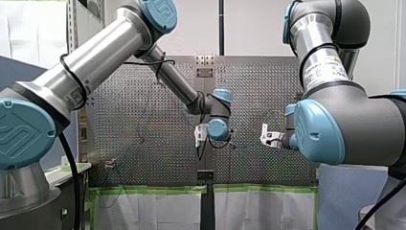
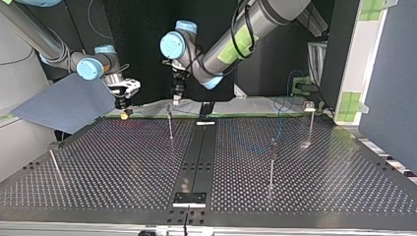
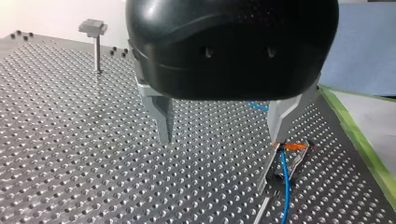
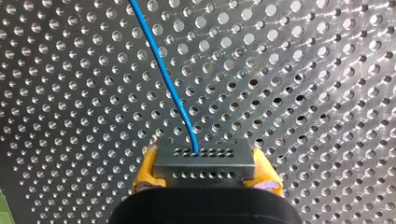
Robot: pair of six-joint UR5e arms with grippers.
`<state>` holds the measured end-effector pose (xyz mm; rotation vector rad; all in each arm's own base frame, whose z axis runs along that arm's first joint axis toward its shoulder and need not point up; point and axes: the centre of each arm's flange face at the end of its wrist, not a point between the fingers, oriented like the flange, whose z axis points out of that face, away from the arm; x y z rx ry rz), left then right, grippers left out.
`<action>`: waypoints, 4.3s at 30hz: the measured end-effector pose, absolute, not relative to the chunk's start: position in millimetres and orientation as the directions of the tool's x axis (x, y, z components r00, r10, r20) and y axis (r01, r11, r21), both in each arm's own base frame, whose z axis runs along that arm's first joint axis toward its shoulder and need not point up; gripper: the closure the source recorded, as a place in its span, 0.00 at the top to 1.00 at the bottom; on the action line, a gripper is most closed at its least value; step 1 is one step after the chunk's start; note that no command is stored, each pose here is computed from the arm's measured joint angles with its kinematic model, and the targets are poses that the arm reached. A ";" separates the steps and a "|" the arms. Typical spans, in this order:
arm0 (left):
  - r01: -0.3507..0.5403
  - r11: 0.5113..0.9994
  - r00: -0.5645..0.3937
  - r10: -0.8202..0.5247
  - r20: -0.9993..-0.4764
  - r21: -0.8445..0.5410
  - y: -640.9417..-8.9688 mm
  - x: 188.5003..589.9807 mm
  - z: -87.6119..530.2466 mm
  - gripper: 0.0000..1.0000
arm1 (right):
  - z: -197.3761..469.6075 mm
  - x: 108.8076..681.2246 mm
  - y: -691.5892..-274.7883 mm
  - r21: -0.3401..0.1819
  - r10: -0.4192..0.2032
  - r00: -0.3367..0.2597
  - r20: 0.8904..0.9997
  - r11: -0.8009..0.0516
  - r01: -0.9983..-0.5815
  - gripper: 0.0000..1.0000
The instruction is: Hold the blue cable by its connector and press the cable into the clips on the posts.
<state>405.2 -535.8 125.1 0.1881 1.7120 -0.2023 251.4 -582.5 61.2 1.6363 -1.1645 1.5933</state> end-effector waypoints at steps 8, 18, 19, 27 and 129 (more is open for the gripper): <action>0.204 0.979 -0.191 0.042 -0.981 0.002 -511.6 379.8 142.6 1.00 | 60.2 251.6 -581.5 -0.173 -0.201 -0.088 0.976 -0.458 -0.872 0.00; 0.192 0.981 -0.208 0.035 -0.977 -0.005 -487.0 352.1 165.1 1.00 | 59.9 251.4 -581.2 -0.174 -0.204 -0.087 0.975 -0.457 -0.872 0.00; 0.191 0.982 -0.207 0.030 -0.978 -0.010 -485.1 349.9 167.3 1.00 | 59.9 251.5 -581.1 -0.174 -0.204 -0.087 0.975 -0.457 -0.872 0.00; 0.175 0.984 -0.186 0.019 -0.982 -0.014 -463.2 330.3 186.7 1.00 | 59.9 251.3 -581.2 -0.174 -0.204 -0.087 0.975 -0.457 -0.873 0.00; 0.060 0.997 0.017 -0.048 -0.999 -0.047 -323.7 254.4 260.5 1.00 | 197.1 229.2 -588.3 -0.009 -0.042 0.007 0.999 -0.382 -0.924 0.00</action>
